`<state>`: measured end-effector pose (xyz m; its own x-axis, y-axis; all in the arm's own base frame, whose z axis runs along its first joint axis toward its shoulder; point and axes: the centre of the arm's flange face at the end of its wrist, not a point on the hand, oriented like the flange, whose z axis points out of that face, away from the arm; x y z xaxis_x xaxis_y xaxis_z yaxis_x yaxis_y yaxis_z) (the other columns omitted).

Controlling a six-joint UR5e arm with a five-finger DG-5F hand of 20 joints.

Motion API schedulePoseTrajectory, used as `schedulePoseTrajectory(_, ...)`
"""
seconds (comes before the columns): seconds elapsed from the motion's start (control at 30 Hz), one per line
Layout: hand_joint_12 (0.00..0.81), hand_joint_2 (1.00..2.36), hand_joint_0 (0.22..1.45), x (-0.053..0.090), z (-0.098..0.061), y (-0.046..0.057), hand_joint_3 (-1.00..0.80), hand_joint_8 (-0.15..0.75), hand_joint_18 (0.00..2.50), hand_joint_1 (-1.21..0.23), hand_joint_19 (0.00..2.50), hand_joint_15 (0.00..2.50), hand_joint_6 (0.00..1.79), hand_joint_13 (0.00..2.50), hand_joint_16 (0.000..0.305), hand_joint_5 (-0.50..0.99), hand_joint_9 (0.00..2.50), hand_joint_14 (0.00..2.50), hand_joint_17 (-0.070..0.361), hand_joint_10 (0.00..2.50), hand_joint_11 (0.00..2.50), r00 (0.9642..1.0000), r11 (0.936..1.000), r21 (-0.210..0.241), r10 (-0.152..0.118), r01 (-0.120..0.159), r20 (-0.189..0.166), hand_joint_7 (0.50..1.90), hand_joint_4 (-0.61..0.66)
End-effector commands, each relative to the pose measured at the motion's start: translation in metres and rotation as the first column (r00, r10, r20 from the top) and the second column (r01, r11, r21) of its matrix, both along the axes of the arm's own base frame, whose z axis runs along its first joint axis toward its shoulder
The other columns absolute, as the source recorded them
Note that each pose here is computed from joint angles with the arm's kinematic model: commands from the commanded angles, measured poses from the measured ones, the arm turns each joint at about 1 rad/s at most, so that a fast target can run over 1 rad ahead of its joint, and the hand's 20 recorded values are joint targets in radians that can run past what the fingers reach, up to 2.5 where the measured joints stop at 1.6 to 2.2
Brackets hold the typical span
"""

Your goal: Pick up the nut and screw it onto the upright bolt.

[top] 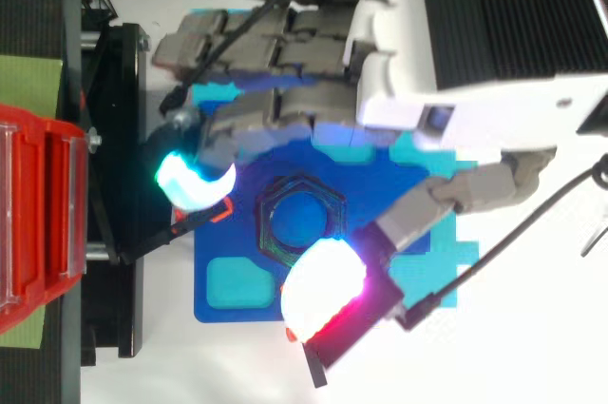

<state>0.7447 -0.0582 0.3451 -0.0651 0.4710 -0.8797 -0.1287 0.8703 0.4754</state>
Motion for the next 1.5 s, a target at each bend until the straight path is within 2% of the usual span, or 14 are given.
schedulePoseTrajectory(0.0,0.295,1.00,0.44,0.002,0.000,0.023,-0.50,0.176,0.00,-0.25,0.00,0.00,0.50,0.01,0.039,-0.23,0.13,0.00,0.087,0.00,0.00,0.9999,0.9999,0.001,0.015,-0.015,0.000,0.59,0.06)
schedulePoseTrajectory(0.07,0.296,1.00,0.44,0.002,0.000,0.024,-0.50,0.176,0.00,-0.24,0.00,0.00,0.50,0.01,0.039,-0.23,0.13,0.00,0.087,0.00,0.00,0.9999,0.9999,0.001,0.015,-0.015,-0.001,0.59,0.06)
schedulePoseTrajectory(0.1,0.296,1.00,0.44,0.002,-0.001,0.028,-0.50,0.176,0.00,-0.24,0.00,0.00,0.50,0.01,0.039,-0.23,0.13,0.00,0.087,0.00,0.00,0.9998,0.9998,0.002,0.018,-0.018,-0.004,0.59,0.06)
schedulePoseTrajectory(0.2,0.296,1.00,0.44,0.001,-0.003,0.032,-0.50,0.176,0.00,-0.24,0.00,0.00,0.50,0.01,0.039,-0.23,0.13,0.00,0.087,0.00,0.00,0.9996,0.9997,0.003,0.023,-0.022,-0.017,0.59,0.06)
schedulePoseTrajectory(0.23,0.296,1.00,0.44,-0.001,-0.007,0.033,-0.50,0.176,0.00,-0.24,0.00,0.00,0.50,0.01,0.039,-0.23,0.13,0.00,0.087,0.00,0.00,0.9992,0.9997,0.002,0.024,-0.024,-0.031,0.60,0.06)
schedulePoseTrajectory(0.37,0.296,1.00,0.44,-0.003,-0.012,0.034,-0.50,0.177,0.00,-0.24,0.00,0.00,0.50,0.01,0.039,-0.23,0.12,0.00,0.087,0.00,0.00,0.9987,0.9997,0.002,0.025,-0.025,-0.045,0.63,0.08)
schedulePoseTrajectory(0.53,0.297,1.00,0.44,-0.004,-0.014,0.030,-0.50,0.180,0.00,-0.24,0.00,0.00,0.50,0.02,0.039,-0.22,0.12,0.00,0.088,0.00,0.00,0.9985,0.9998,0.001,0.018,-0.018,-0.052,0.64,0.08)
schedulePoseTrajectory(0.63,0.297,1.00,0.44,-0.006,-0.020,0.026,-0.50,0.182,0.00,-0.24,0.00,0.00,0.50,0.02,0.039,-0.22,0.13,0.00,0.087,0.00,0.00,0.9980,0.9999,0.000,0.015,-0.015,-0.061,0.65,0.09)
schedulePoseTrajectory(0.8,0.296,1.00,0.45,-0.009,-0.029,0.024,-0.50,0.195,0.00,-0.25,0.00,0.00,0.50,0.03,0.038,-0.21,0.14,0.00,0.084,0.00,0.00,0.9977,0.9999,0.001,0.010,-0.010,-0.068,0.79,0.13)
schedulePoseTrajectory(1.03,0.292,1.00,0.45,-0.010,-0.031,0.019,-0.50,0.208,0.00,-0.25,0.00,0.00,0.50,0.04,0.036,-0.19,0.15,0.00,0.082,0.00,0.00,0.9973,1.0000,0.002,0.008,-0.008,-0.072,1.01,0.17)
schedulePoseTrajectory(1.3,0.287,1.00,0.45,-0.010,-0.029,0.014,-0.50,0.218,0.00,-0.23,0.00,0.00,0.50,0.07,0.035,-0.17,0.17,0.00,0.079,0.00,0.00,0.9978,1.0000,0.003,0.004,-0.004,-0.066,1.08,0.17)
schedulePoseTrajectory(1.47,0.284,1.00,0.45,-0.010,-0.029,0.007,-0.50,0.222,0.00,-0.23,0.00,0.00,0.50,0.09,0.034,-0.17,0.18,0.00,0.077,0.00,0.00,0.9979,1.0000,0.003,-0.004,0.004,-0.065,1.13,0.17)
